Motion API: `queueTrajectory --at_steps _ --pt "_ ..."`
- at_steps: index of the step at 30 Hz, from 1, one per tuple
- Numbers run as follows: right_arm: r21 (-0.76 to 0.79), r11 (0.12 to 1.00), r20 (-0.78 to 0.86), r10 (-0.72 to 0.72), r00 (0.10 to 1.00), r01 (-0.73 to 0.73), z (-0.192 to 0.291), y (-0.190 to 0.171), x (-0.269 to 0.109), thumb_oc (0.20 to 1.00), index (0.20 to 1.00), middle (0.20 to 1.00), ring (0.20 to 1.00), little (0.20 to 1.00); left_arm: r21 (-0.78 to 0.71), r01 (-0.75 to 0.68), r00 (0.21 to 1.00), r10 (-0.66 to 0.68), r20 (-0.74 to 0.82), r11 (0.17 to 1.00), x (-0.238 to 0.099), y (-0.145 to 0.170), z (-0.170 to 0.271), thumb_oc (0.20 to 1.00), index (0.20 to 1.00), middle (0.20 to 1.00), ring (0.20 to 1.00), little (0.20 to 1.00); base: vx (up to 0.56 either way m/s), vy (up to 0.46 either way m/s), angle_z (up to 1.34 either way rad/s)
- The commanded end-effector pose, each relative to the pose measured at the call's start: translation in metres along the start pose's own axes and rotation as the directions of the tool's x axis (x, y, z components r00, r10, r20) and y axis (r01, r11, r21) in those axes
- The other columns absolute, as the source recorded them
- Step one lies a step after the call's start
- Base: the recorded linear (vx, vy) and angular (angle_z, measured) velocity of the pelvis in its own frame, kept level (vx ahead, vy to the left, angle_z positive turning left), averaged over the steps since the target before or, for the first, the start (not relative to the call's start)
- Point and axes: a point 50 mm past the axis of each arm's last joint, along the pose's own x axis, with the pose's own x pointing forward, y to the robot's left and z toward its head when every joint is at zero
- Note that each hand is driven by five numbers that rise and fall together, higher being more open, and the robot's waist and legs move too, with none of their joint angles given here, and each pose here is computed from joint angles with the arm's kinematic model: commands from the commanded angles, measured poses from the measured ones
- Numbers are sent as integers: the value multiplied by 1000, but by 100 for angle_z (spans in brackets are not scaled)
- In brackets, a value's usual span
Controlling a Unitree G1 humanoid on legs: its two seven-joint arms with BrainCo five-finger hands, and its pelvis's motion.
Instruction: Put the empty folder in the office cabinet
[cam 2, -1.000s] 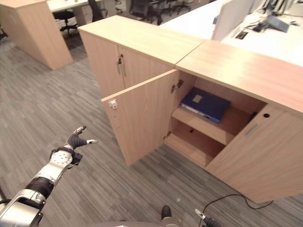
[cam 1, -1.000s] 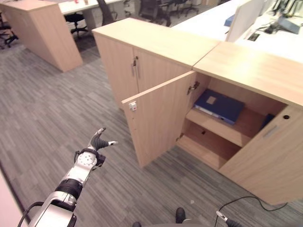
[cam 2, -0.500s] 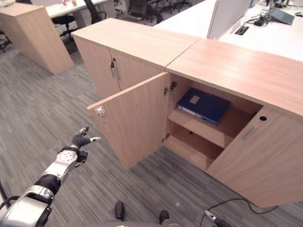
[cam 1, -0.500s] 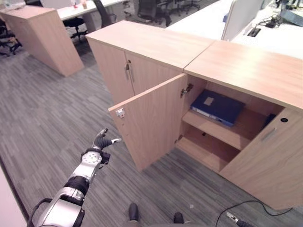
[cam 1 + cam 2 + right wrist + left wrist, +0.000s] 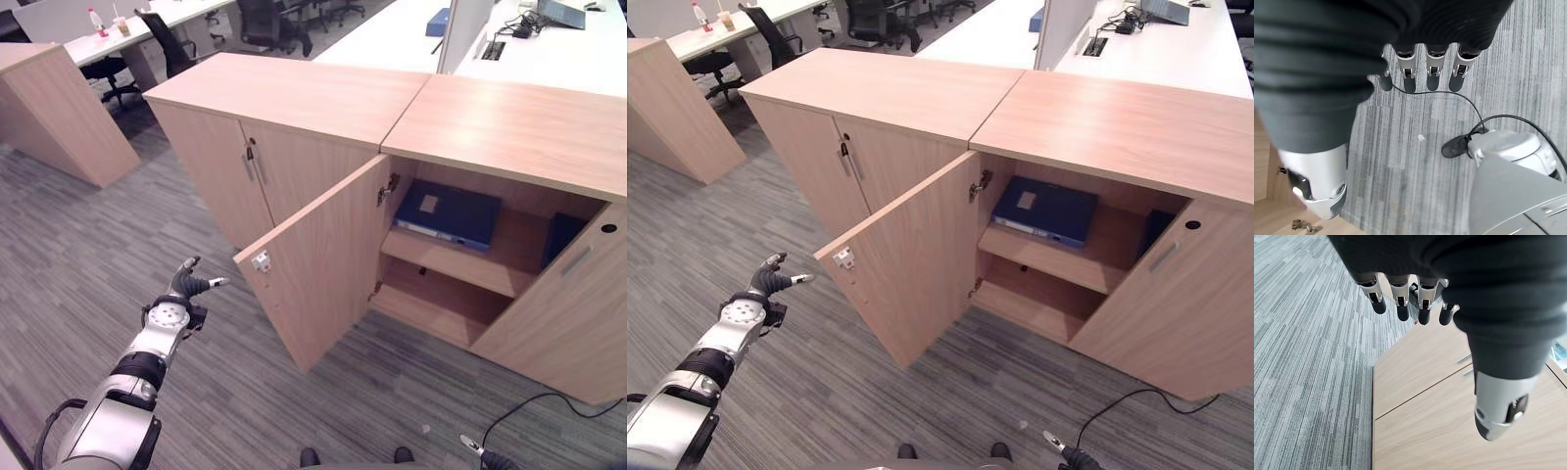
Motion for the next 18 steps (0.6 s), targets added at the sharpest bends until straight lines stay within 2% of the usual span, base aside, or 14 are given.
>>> queueTrajectory --at_steps 1,7,10,11,16,17,18 --pt "-33 999 -35 -20 999 19 -6 -7 0 1000 1000 1000 1000 1000 -61 -92 988 99 122 994 12 35 46 1000 1000 1000 1000 1000 3 102 -20" --pt "-25 1000 -67 -18 998 16 -14 -7 -1 1000 1000 1000 1000 1000 -39 7 968 3 250 999 11 13 80 1000 1000 1000 1000 1000 -4 70 -11" --pt "-16 1000 -84 -6 996 5 -16 -4 -1 1000 1000 1000 1000 1000 47 128 926 -136 351 991 4 -14 102 1000 1000 1000 1000 1000 6 43 -4" --pt "-13 1000 -86 0 996 -1 -16 -3 -1 1000 1000 1000 1000 1000 87 191 897 -209 390 978 -1 -29 109 1000 1000 1000 1000 1000 0 0 0" --pt "-15 1000 -84 8 996 -9 -15 1 0 1000 1000 1000 1000 1000 149 265 837 -304 454 953 -12 -53 123 1000 1000 1000 1000 1000 0 0 0" --pt "-21 1000 -78 13 997 -14 -12 4 0 1000 1000 1000 1000 1000 255 282 779 -376 501 925 -22 -72 136 1000 1000 1000 1000 1000 0 0 0" --pt "-25 1000 -72 15 997 -17 -11 5 0 1000 1000 1000 1000 1000 300 285 748 -407 524 910 -28 -80 141 1000 1000 1000 1000 1000 0 0 0"
